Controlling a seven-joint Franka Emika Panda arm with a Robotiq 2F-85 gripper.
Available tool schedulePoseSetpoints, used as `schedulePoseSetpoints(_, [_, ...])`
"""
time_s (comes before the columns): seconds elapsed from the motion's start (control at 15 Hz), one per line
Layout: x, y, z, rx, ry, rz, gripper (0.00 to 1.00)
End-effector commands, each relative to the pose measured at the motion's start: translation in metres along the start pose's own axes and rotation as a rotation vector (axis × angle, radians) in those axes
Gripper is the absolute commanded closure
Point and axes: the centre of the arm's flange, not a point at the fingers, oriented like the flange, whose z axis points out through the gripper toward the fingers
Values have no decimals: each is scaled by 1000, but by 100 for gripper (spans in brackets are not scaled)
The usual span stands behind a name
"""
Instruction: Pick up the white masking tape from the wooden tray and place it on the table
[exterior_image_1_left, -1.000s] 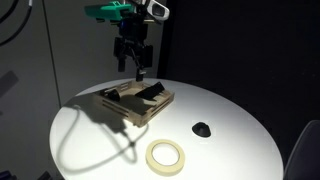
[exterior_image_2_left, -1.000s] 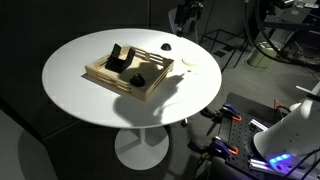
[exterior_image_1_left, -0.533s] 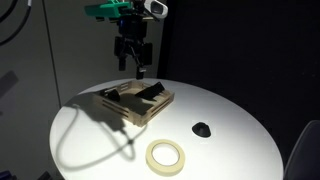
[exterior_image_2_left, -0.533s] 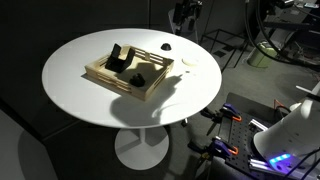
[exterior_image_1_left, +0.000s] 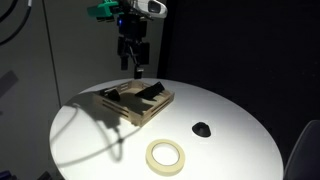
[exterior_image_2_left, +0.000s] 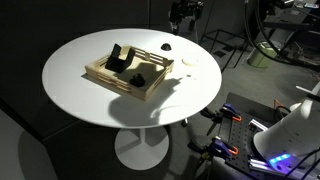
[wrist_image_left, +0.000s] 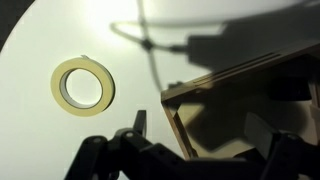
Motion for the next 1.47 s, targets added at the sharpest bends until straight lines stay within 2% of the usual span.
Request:
schedulePoseSetpoints(0.0, [-3, -9, -13, -19, 11, 108, 0])
schedulePoseSetpoints(0.4, [-13, -6, -20, -56, -25, -47, 0])
schedulePoseSetpoints(0.6, [-16, -3, -25, -51, -34, -161, 0])
schedulePoseSetpoints(0.93, [-21, -6, -35, -38, -13, -271, 0])
schedulePoseSetpoints(1.4, [-30, -18, -50, -32, 22, -307, 0])
